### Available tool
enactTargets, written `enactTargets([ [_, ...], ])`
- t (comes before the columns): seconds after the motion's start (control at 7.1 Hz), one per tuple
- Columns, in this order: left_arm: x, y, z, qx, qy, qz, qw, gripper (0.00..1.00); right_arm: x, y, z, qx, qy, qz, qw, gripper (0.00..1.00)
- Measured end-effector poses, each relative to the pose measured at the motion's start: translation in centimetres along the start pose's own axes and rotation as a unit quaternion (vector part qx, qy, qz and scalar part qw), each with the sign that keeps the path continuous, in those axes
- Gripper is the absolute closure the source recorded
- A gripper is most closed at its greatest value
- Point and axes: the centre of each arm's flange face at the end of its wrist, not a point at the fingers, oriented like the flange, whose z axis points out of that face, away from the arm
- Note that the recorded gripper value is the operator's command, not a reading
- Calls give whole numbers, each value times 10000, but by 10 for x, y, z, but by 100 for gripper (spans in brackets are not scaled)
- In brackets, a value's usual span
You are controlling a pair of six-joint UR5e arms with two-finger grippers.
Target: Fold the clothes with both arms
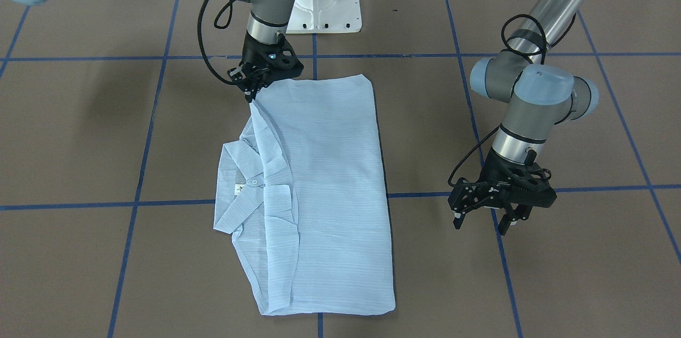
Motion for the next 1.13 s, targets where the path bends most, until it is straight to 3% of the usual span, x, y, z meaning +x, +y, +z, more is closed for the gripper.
enactTargets([
  [0.28, 0, 0, 0, 3, 4, 0, 10000, 0, 23, 5, 13, 6, 80, 656, 9978, 0],
  [0.42, 0, 0, 0, 2, 2, 3, 10000, 0, 33, -5, 13, 170, -40, 925, 9956, 0],
  [0.56, 0, 0, 0, -1, -1, 4, 10000, 0, 43, -23, 13, 461, -290, 1185, 9915, 0],
  [0.85, -1, 0, 0, -5, -7, 7, 10000, 0, 44, -71, 25, 1080, -851, 1673, 9763, 1],
  [0.99, -1, 0, 1, -7, -8, 11, 10000, 0, 35, -93, 32, 1148, -899, 1745, 9738, 5],
  [1.13, -1, 0, 1, -10, -8, 14, 10000, 0, 29, -102, 39, 1041, -799, 1701, 9767, 10],
])
